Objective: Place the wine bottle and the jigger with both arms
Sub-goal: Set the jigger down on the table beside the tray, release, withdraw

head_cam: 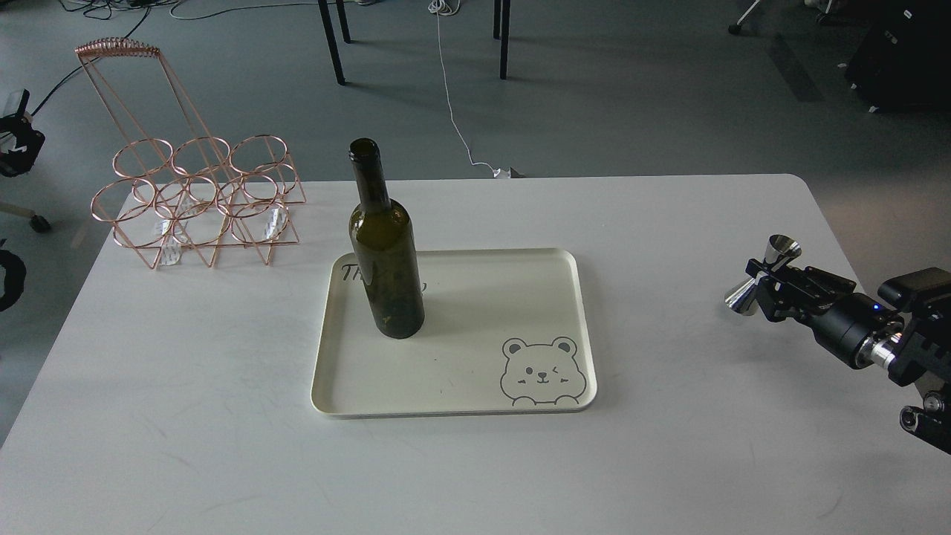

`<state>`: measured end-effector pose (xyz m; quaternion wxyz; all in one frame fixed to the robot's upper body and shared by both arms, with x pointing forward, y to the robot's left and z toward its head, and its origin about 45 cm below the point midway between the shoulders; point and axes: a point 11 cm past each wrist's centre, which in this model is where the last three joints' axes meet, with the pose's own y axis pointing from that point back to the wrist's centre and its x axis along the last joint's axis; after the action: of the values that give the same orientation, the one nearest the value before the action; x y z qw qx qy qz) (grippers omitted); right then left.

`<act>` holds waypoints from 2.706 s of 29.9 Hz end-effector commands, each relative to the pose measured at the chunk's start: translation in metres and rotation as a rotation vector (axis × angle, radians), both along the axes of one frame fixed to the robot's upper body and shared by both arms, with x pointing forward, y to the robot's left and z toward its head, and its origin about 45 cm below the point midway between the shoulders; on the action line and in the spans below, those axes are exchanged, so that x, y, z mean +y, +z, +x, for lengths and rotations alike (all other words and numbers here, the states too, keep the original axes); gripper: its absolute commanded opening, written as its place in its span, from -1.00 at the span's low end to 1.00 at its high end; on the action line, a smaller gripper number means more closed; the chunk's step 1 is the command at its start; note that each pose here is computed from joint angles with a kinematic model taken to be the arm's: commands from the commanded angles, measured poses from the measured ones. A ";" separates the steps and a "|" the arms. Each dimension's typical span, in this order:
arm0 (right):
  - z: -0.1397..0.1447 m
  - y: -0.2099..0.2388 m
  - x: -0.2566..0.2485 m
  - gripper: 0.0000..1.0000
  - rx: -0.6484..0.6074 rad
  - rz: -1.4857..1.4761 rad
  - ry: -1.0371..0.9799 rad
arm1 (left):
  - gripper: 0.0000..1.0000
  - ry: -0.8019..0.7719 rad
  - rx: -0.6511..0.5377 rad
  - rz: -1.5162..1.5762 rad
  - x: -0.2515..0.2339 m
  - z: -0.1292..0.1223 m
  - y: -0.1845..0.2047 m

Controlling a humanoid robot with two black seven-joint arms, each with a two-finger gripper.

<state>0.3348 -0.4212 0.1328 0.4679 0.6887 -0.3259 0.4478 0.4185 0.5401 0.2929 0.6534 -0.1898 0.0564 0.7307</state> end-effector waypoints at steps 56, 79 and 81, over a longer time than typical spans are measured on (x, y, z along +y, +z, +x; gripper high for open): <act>0.077 0.198 0.019 0.94 -0.430 0.255 -0.019 | 0.97 -0.028 -0.038 0.055 0.009 -0.001 0.042; 0.125 0.186 0.003 0.94 -0.127 1.410 -0.492 | 0.96 -0.761 -0.023 1.119 -0.158 -0.062 0.114; 0.124 0.184 -0.019 0.94 -0.123 1.549 -0.531 | 0.96 -0.794 -0.063 1.254 -0.175 -0.068 0.116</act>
<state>0.4604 -0.4150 0.3190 -0.0025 0.7049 -0.7059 0.0698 0.3597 0.3852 0.4076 0.8671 0.1852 -0.2606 0.3821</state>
